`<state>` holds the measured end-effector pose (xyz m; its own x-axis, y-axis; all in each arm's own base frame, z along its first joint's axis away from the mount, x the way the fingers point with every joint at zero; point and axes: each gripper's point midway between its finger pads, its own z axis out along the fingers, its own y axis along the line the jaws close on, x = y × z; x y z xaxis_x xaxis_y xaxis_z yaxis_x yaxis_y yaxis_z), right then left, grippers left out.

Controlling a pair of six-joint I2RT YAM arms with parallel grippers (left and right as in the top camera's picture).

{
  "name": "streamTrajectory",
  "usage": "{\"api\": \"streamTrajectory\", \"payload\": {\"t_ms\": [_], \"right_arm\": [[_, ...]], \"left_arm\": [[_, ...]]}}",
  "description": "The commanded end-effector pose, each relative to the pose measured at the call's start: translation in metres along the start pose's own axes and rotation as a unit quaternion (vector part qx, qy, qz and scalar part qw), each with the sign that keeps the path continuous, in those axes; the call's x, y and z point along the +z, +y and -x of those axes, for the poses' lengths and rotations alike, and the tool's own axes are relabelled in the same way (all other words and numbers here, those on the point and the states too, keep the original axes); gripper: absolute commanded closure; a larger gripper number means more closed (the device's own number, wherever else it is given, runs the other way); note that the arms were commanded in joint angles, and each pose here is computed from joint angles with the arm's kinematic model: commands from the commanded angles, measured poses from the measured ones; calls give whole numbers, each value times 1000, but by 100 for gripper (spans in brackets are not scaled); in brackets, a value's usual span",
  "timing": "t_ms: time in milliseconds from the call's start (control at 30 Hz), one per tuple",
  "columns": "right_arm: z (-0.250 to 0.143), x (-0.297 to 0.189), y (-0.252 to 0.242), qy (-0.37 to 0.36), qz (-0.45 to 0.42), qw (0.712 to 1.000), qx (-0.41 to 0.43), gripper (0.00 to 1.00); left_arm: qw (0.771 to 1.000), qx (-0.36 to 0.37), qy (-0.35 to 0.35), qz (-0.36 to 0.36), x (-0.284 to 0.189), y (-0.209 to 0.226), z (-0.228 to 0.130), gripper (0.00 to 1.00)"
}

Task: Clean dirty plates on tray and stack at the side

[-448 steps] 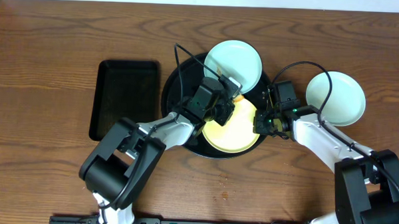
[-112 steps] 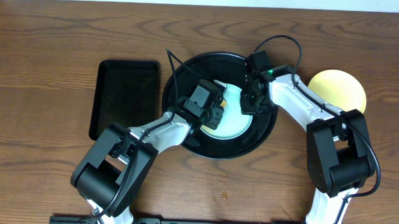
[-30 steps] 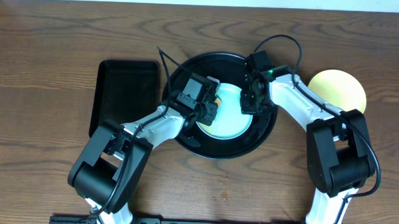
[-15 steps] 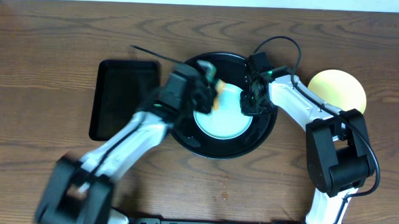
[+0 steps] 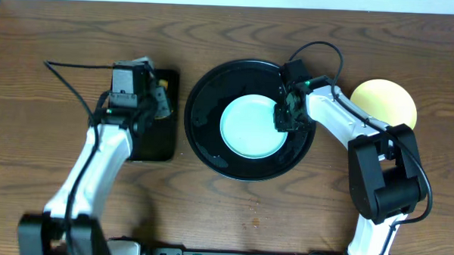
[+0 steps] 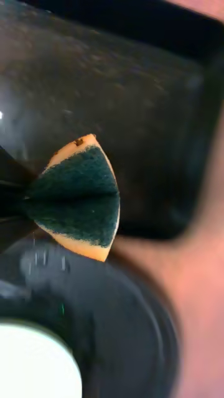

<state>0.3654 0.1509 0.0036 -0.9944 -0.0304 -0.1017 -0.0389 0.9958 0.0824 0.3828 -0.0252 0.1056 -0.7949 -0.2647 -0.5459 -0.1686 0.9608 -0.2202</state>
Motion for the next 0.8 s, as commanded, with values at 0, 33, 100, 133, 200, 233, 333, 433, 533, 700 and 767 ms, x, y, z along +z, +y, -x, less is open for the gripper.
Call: {"api": "streamTrajectory", "payload": {"t_ms": [0, 33, 100, 133, 200, 233, 333, 433, 533, 700, 767], "right_arm": [[-1, 5, -3, 2, -8, 1000, 1, 65], [-1, 5, -3, 2, -8, 1000, 1, 65], [-1, 5, -3, 2, -8, 1000, 1, 64], [-1, 5, -3, 2, -8, 1000, 1, 61], [-1, 5, -3, 2, -8, 1000, 1, 59], [-1, 5, -3, 2, -8, 1000, 1, 59], [0, 5, -2, 0, -7, 1000, 1, 79], [5, 5, -1, -11, -4, 1000, -2, 99], [31, -23, 9, -60, 10, 998, -36, 99], [68, -108, 17, -170, -6, 983, -70, 99], [70, -146, 13, -215, -39, 973, -76, 99]], "left_arm": [[998, 11, 45, 40, 28, 25, -20, 92], [997, 18, 54, 42, 34, 28, -24, 92], [996, 28, 67, 47, 47, 33, -30, 92], [996, 31, 72, 49, 52, 36, -33, 92], [995, 27, 77, 62, 60, 45, -35, 92], [994, 25, 78, 68, 62, 49, -36, 87], [993, 19, 83, 80, 66, 58, -38, 47], [993, 15, 83, 82, 65, 61, -38, 30], [993, 15, 83, 82, 66, 61, -38, 18], [993, 15, 83, 82, 66, 61, -38, 17], [993, 15, 83, 82, 66, 61, -38, 16]]}}
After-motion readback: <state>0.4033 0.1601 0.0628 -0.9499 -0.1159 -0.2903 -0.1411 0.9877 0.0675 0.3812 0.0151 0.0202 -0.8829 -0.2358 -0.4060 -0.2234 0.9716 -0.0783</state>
